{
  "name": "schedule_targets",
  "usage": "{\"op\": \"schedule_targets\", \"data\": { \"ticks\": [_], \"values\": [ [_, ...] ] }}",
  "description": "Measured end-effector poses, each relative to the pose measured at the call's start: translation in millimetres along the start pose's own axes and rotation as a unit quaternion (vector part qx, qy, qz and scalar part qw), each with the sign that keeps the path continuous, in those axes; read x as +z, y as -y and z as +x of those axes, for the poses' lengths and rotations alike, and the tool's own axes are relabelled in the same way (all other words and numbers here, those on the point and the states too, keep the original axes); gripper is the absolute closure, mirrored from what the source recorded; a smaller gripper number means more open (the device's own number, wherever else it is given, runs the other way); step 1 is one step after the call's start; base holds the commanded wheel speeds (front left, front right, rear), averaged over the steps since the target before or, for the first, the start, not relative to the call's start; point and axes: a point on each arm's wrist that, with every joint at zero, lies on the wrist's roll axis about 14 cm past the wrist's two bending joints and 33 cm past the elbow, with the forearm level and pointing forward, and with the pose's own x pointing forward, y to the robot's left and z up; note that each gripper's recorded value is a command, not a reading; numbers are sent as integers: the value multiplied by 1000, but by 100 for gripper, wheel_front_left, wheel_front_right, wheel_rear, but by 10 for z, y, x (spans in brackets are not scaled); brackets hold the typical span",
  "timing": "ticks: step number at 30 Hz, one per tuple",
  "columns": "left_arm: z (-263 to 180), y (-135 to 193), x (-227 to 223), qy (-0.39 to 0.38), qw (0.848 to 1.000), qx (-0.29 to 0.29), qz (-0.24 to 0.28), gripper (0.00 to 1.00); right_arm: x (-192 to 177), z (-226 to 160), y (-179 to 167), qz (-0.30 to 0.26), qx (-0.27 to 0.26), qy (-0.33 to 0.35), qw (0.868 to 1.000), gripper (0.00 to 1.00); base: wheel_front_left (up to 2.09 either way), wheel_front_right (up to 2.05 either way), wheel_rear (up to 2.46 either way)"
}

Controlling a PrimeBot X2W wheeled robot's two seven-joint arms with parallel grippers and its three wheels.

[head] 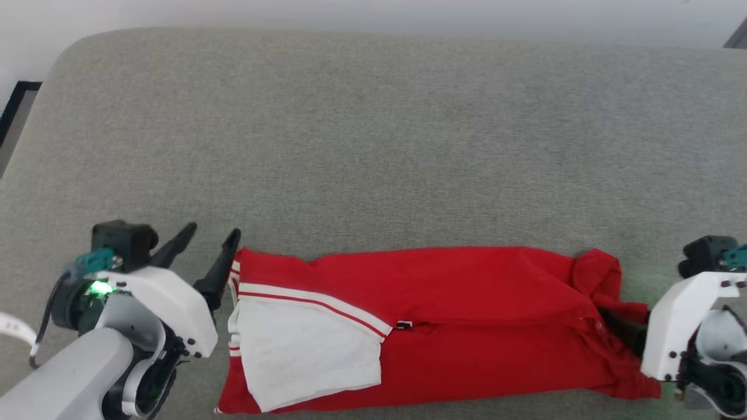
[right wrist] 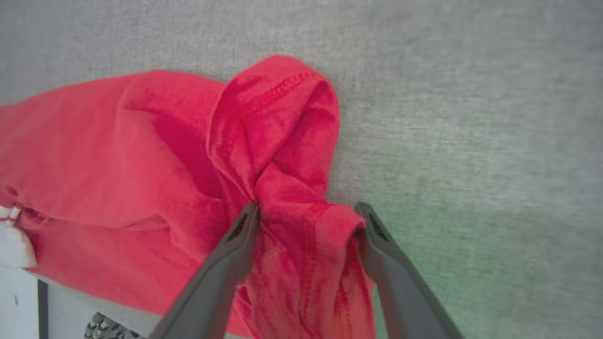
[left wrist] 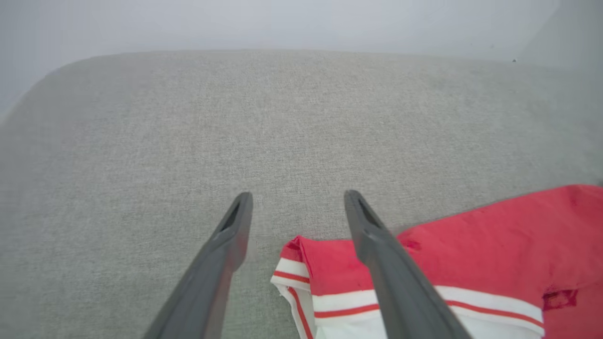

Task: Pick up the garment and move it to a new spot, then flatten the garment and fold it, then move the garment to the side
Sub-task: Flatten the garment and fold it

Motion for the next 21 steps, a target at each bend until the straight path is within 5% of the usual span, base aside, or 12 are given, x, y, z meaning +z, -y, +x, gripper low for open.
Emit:
{"op": "schedule_targets", "data": {
  "ticks": [14,15,16,17,21],
  "values": [
    [-83,-355,120,125,989,76,9,0,-159,404,-363,17,75,-74,994,0,0,0,0],
    [-87,-356,188,141,987,78,8,0,-160,410,-384,17,80,-78,994,35,0,0,0],
    [-103,-355,195,149,986,80,9,0,-157,414,-412,22,87,-79,993,83,0,0,0],
    [-131,-352,164,152,985,82,10,0,-153,415,-445,28,96,-80,992,100,0,0,0],
    [-228,-372,89,167,982,93,1,0,-166,416,-642,58,140,-80,985,100,0,0,0]
  ]
}}
